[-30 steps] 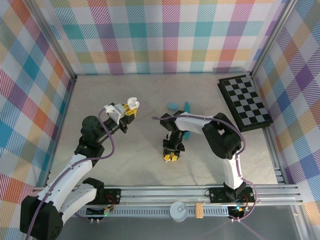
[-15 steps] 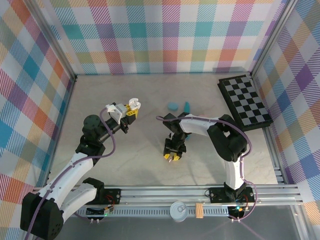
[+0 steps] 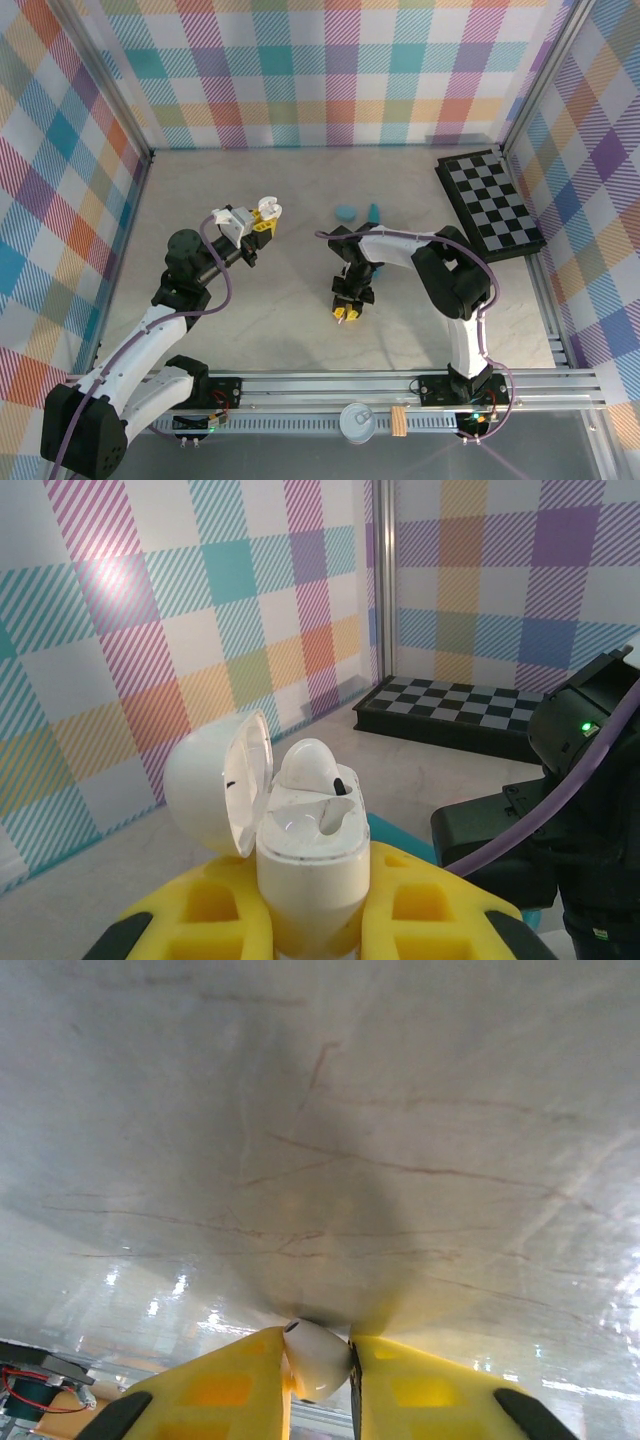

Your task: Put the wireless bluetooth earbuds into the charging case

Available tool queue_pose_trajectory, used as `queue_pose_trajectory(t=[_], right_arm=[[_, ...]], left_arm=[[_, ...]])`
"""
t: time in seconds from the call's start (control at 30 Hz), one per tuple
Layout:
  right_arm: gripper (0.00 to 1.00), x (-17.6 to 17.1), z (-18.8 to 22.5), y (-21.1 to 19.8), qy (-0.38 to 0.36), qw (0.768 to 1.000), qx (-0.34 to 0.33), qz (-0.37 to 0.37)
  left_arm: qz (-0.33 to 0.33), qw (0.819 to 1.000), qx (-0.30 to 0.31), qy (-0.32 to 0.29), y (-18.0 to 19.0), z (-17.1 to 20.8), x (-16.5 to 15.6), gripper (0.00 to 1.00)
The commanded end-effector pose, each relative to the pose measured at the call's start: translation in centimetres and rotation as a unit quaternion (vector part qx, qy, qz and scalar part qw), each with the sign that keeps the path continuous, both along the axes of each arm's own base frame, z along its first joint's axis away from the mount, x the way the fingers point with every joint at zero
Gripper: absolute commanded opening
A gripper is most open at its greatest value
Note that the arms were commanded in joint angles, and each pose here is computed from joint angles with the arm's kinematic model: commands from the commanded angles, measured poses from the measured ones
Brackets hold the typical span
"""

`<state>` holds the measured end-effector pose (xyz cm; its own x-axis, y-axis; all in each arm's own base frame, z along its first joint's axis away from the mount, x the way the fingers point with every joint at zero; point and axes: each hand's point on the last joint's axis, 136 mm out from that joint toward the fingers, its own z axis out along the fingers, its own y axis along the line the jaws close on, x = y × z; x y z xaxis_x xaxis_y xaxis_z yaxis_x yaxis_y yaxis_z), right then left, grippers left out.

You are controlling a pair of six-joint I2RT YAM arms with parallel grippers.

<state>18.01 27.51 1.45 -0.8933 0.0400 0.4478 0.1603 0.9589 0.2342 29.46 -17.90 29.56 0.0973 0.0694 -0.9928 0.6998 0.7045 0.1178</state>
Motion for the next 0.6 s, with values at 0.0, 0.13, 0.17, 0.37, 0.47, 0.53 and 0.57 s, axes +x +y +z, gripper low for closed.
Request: queue_pose_trajectory(t=[0.0, 0.13, 0.17, 0.37, 0.47, 0.53, 0.57], right_arm=[[0.20, 1.3, -1.7, -0.4, -0.027, 0.999, -0.017, 0.007], [0.19, 2.2, -0.2, -0.1, -0.060, 0.998, -0.001, 0.012], [0.19, 2.4, 0.3, 0.0, -0.073, 0.997, 0.004, 0.014], [0.20, 4.2, 3.3, -0.2, -0.156, 0.987, 0.017, 0.028], [0.20, 5.3, 5.3, -0.7, -0.212, 0.976, 0.010, 0.044], [0.20, 5.9, 6.4, -0.9, -0.240, 0.969, 0.010, 0.047], [0.20, 6.3, 7.1, -1.0, -0.255, 0.966, 0.013, 0.047]], left_arm=[[-0.006, 1.000, -0.007, -0.020, 0.1, 1.0, -0.3, 0.00], [-0.013, 1.000, -0.007, -0.018, -0.1, 0.8, -0.3, 0.00], [-0.017, 1.000, -0.008, -0.017, -0.2, 0.8, -0.3, 0.00], [-0.027, 1.000, -0.008, 0.007, -0.7, -0.2, 0.0, 0.00], [-0.043, 0.999, -0.012, 0.021, -1.4, -0.9, -0.1, 0.00], [-0.050, 0.998, -0.010, 0.030, -1.9, -1.4, -0.2, 0.00], [-0.053, 0.998, -0.008, 0.034, -2.1, -1.7, -0.2, 0.00]])
